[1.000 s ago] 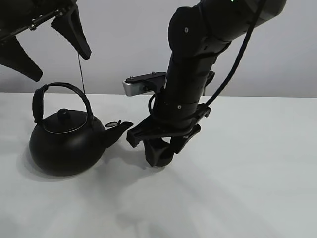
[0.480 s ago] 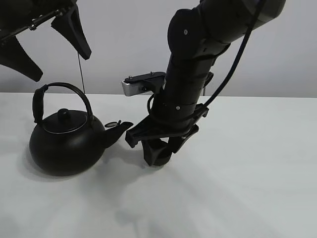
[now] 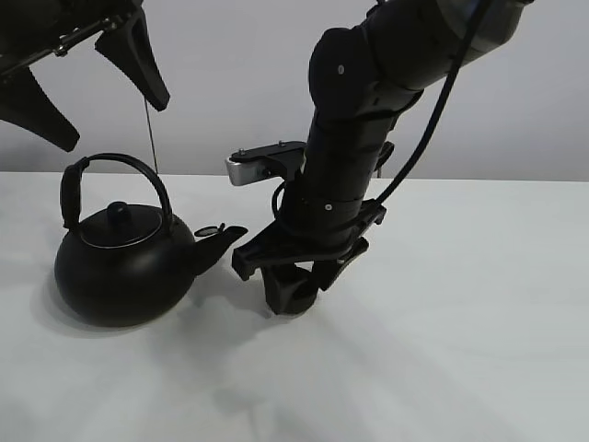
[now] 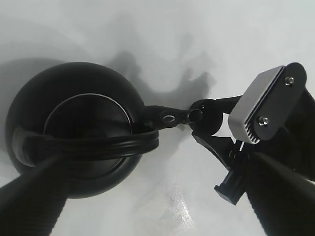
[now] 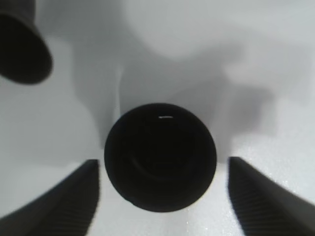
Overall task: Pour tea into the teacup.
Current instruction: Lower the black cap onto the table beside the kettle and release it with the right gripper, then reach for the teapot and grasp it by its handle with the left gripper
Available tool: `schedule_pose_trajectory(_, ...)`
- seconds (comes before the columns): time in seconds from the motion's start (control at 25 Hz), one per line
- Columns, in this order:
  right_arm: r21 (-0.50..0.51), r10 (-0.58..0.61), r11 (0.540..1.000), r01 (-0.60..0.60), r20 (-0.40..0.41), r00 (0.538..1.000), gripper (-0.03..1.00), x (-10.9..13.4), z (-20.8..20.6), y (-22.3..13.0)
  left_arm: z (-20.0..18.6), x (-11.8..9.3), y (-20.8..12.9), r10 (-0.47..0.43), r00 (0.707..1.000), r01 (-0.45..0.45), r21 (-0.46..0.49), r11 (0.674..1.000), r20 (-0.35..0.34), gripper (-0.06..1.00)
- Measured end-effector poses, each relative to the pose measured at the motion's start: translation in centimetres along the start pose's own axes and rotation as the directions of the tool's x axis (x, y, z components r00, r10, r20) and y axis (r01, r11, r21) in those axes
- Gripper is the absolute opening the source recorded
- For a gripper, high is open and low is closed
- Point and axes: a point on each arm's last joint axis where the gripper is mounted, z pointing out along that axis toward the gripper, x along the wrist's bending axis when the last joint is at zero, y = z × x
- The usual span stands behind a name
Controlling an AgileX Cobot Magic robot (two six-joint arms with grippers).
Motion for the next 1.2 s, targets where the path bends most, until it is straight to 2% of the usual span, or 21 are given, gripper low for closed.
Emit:
schedule_pose_trajectory(0.12,0.018,-0.003,1.0,0.003,-0.003,1.0,0.57,0.0,0.0,-0.2,0.0,0.0,0.0,0.0,1.0,0.0,0.0,1.0,0.0,0.7)
schedule_pose_trajectory(0.2,0.032,-0.006,0.999,0.006,-0.005,1.0,0.62,0.0,0.0,-0.2,0.0,0.0,0.0,0.0,1.0,0.0,0.0,1.0,0.0,0.7)
schedule_pose_trajectory(0.4,0.06,-0.004,0.998,0.005,-0.01,1.0,0.65,0.0,-1.7,0.5,0.0,0.0,0.0,0.0,1.0,0.0,0.0,1.0,0.0,0.7)
schedule_pose_trajectory(0.56,0.03,-0.003,1.0,0.003,0.002,1.0,0.67,-0.3,-6.1,1.7,0.0,0.0,0.0,0.0,1.0,0.0,0.0,1.0,0.0,0.7)
schedule_pose_trajectory(0.68,-0.006,0.027,1.0,-0.027,0.02,0.999,0.68,-1.8,-9.8,2.0,0.0,0.0,0.0,0.0,1.0,0.0,0.0,1.0,0.0,0.7)
schedule_pose_trajectory(0.84,-0.03,0.124,0.992,-0.122,0.087,0.989,0.69,-5.8,-14.0,0.9,0.0,0.0,0.0,0.0,1.0,0.0,0.0,1.0,0.0,0.7)
schedule_pose_trajectory(0.96,-0.016,0.215,0.976,-0.216,0.164,0.963,0.69,-9.8,-16.1,-0.9,0.0,0.0,0.0,0.0,1.0,0.0,0.0,1.0,0.0,0.7)
schedule_pose_trajectory(1.2,-0.006,0.424,0.898,-0.44,0.277,0.862,0.69,-18.3,-19.2,-6.2,0.0,0.0,0.0,0.0,1.0,0.0,0.0,1.0,0.0,0.7)
